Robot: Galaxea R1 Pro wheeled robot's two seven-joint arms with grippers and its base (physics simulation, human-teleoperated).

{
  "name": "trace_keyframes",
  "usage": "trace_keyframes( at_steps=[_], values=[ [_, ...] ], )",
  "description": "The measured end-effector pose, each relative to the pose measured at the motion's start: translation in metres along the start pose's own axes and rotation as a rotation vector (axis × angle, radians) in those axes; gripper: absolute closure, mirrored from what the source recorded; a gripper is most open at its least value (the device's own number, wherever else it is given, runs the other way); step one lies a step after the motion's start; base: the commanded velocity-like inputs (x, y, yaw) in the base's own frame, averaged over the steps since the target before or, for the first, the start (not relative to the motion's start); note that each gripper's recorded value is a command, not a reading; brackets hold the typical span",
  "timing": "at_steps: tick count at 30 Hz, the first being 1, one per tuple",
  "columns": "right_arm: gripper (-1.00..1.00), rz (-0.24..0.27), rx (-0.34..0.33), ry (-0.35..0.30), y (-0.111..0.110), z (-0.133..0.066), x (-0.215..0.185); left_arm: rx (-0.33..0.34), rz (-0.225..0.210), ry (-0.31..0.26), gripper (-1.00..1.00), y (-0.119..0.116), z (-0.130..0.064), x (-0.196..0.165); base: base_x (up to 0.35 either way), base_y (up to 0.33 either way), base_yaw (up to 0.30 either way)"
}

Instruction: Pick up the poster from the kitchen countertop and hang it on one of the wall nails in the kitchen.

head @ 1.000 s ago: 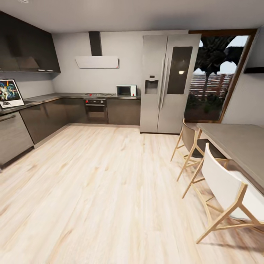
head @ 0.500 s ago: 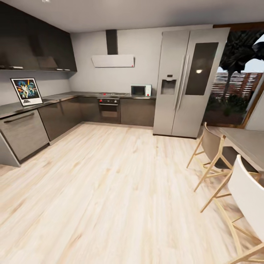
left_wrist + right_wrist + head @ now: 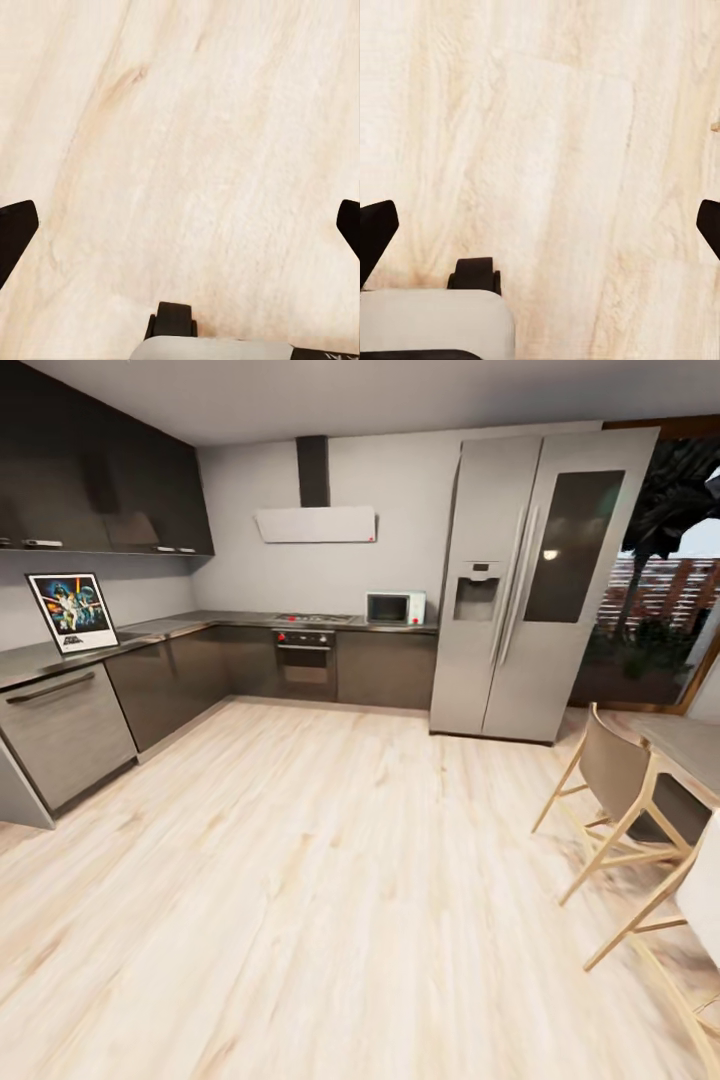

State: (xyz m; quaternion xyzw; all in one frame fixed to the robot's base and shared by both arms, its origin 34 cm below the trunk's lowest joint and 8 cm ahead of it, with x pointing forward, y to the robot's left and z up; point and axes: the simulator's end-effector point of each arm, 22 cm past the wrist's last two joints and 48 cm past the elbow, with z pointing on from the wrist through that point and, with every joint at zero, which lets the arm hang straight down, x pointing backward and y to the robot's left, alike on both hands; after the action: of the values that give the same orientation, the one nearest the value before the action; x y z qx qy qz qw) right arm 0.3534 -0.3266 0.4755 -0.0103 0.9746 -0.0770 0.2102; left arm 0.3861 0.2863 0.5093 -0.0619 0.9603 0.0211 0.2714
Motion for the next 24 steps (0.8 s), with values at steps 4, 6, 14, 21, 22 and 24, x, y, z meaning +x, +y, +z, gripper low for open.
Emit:
trace_keyframes(
  at_steps=[4, 6, 14, 21, 22, 24],
  values=[
    [-1.00, 0.000, 0.000, 0.000, 0.0003, 0.0000, 0.0000, 0.000, 0.000, 0.000, -1.00, 0.0001, 0.0000, -0.0002, 0.295, 0.214, 0.000],
    [-1.00, 0.001, -0.001, -0.001, 0.0006, -0.0001, -0.0001, -0.001, 0.000, 0.000, -1.00, 0.0002, 0.0000, 0.0000, 0.306, 0.181, 0.004],
    [-1.00, 0.000, -0.002, 0.000, 0.0017, 0.0000, 0.0002, -0.001, 0.000, 0.002, -1.00, 0.0002, 0.0001, 0.0009, 0.329, 0.079, 0.162],
    [-1.00, 0.000, -0.004, 0.003, 0.0030, 0.0001, 0.0014, -0.001, 0.001, 0.006, -1.00, 0.0004, 0.0002, 0.0022, 0.339, 0.007, 0.252],
    [-1.00, 0.000, -0.004, 0.004, 0.0030, 0.0002, 0.0016, -0.001, 0.001, 0.006, -1.00, 0.0004, 0.0003, 0.0024, 0.339, 0.001, 0.259],
    [-1.00, 0.000, -0.004, 0.005, 0.0031, 0.0002, 0.0020, -0.001, 0.001, 0.007, -1.00, 0.0005, 0.0003, 0.0030, 0.339, 0.001, 0.260]
  ],
)
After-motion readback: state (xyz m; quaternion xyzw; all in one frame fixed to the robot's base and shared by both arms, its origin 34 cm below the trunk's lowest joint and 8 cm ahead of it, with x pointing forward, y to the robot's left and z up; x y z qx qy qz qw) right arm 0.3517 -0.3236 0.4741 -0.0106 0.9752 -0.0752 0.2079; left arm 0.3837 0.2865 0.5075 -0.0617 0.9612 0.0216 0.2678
